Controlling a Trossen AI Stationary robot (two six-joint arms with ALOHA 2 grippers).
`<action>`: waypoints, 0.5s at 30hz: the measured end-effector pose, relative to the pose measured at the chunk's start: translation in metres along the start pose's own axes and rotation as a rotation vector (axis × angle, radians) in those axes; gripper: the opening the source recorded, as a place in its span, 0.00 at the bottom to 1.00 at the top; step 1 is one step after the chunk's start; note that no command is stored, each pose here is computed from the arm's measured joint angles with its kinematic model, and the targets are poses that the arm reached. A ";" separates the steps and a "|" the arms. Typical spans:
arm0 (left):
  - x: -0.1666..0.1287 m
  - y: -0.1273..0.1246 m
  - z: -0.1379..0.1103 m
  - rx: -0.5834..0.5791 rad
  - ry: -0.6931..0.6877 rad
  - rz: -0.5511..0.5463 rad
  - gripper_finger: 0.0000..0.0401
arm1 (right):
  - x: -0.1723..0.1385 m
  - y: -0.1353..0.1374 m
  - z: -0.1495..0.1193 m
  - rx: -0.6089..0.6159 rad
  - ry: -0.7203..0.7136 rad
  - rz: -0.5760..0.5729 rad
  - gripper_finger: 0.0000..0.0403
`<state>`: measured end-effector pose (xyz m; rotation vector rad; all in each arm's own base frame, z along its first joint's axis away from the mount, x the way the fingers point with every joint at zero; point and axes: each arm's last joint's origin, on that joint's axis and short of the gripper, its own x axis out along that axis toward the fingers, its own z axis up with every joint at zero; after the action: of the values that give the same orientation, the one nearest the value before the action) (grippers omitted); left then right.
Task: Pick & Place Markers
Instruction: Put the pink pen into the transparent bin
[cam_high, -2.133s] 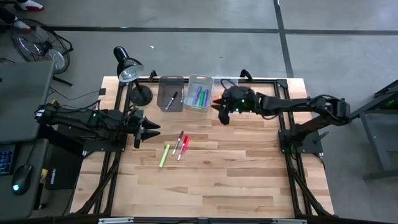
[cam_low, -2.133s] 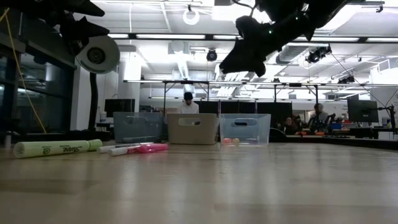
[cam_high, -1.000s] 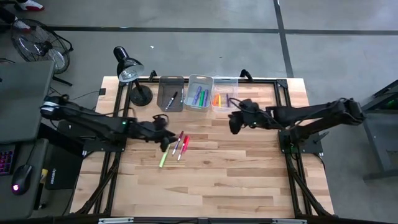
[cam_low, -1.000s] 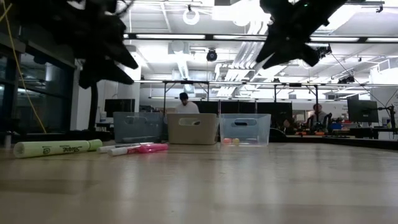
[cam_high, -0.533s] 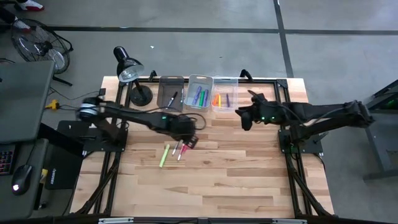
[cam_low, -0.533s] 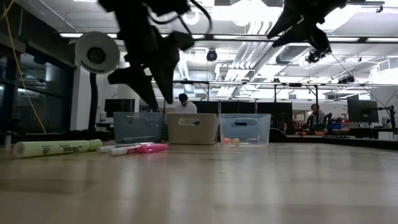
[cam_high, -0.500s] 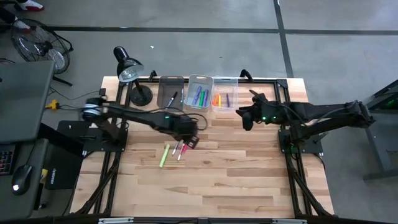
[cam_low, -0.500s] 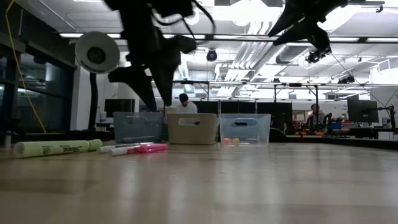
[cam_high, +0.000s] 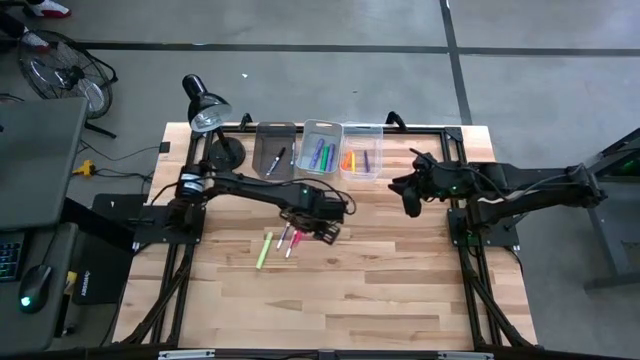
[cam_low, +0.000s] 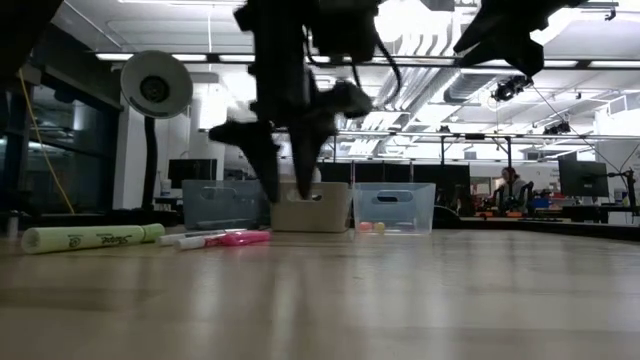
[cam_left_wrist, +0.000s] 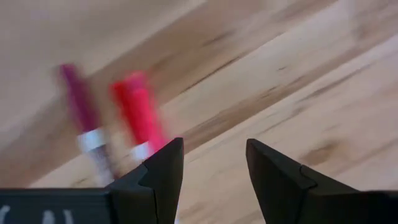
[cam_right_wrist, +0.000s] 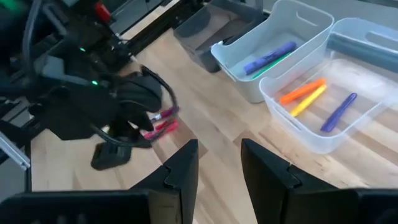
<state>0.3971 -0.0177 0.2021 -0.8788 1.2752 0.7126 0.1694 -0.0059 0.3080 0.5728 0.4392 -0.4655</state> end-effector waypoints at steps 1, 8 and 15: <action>0.005 -0.002 0.002 -0.004 0.012 -0.010 0.43 | 0.000 0.000 0.000 0.000 0.004 0.002 0.27; 0.016 0.002 0.000 -0.025 0.097 0.025 0.43 | 0.001 0.001 -0.001 -0.022 0.029 0.019 0.27; 0.017 0.001 0.000 -0.051 0.092 0.024 0.43 | 0.001 0.000 -0.003 -0.051 0.043 0.015 0.27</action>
<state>0.3986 -0.0174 0.1854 -0.9483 1.3564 0.7332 0.1693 -0.0047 0.3054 0.5374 0.4866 -0.4269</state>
